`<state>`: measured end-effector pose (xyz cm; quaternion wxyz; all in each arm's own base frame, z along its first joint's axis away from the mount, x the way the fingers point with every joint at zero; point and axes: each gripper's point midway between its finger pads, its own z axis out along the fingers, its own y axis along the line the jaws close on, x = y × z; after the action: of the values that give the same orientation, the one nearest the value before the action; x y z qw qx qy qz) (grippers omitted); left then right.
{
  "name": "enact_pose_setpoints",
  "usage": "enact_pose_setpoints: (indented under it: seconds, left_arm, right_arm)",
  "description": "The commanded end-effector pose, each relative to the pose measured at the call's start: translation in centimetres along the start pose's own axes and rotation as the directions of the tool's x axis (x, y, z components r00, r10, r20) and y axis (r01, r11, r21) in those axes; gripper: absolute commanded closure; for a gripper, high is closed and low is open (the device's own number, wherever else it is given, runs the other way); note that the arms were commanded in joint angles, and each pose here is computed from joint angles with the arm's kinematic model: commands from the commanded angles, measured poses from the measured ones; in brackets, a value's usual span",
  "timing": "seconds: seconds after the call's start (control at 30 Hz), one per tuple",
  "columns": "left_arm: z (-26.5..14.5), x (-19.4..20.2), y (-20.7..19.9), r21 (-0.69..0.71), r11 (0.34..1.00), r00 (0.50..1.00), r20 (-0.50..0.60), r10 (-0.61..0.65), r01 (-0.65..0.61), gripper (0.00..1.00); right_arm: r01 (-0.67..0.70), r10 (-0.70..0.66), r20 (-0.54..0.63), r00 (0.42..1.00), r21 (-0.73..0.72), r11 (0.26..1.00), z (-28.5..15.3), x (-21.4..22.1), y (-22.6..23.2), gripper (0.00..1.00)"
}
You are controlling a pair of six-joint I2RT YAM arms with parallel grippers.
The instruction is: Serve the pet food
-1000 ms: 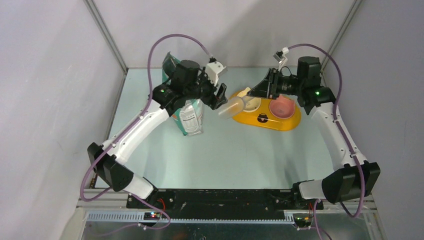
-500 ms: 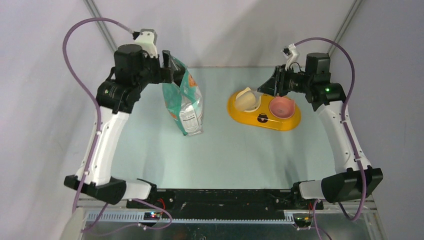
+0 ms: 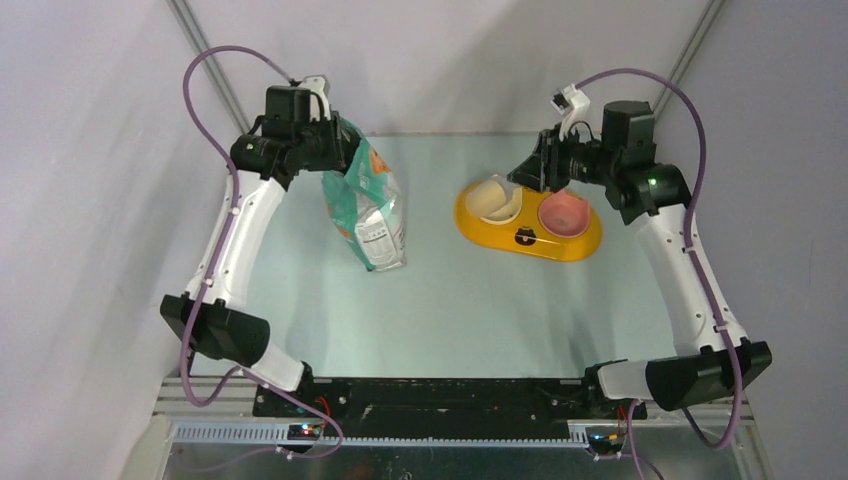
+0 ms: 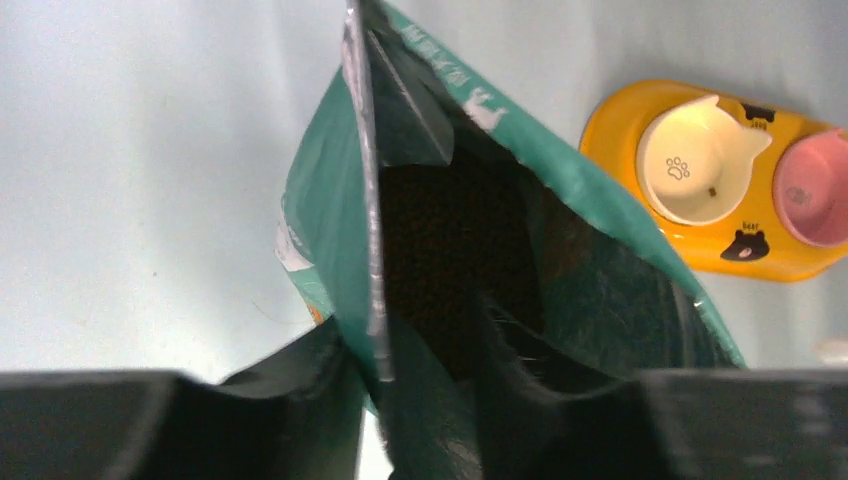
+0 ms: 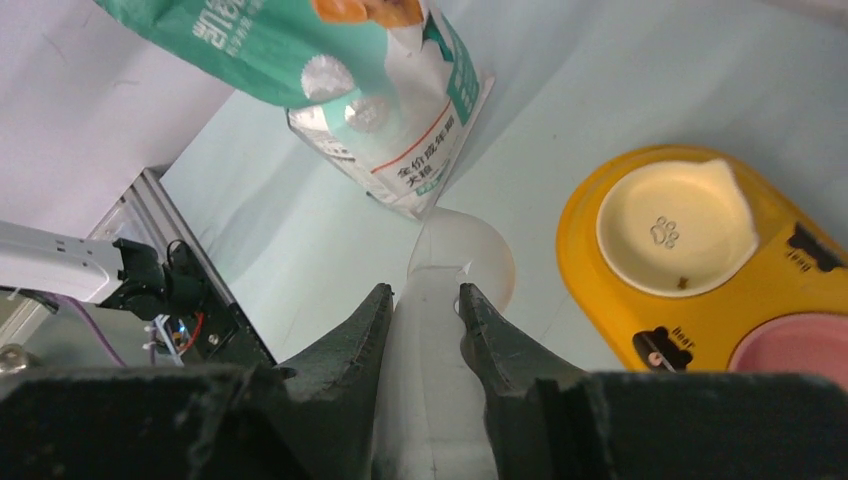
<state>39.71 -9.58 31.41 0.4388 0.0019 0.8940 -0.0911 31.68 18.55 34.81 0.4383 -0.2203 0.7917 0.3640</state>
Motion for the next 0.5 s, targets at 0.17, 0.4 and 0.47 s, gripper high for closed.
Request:
enact_pose_setpoints:
  seconds: [0.17,0.4,0.47]
  left_arm:
    - [-1.5,-2.3,-7.1,0.364,0.927,0.994,0.095,0.058,-0.089,0.99]
    - [-5.6,-0.5,-15.7,0.541,0.731,0.910,0.260,0.324,-0.415,1.00]
    - [-6.5,0.9,-17.5,0.602,0.681,0.908,0.247,0.337,-0.417,1.00]
  right_arm:
    - [0.275,-0.262,0.259,0.930,-0.015,0.961,-0.8,-12.2,6.5,1.00]
    - [0.317,-0.279,0.324,0.904,-0.070,0.946,0.1,-14.2,10.6,1.00]
    - [0.311,-0.273,0.319,0.907,-0.072,0.948,0.2,-13.9,11.1,1.00]
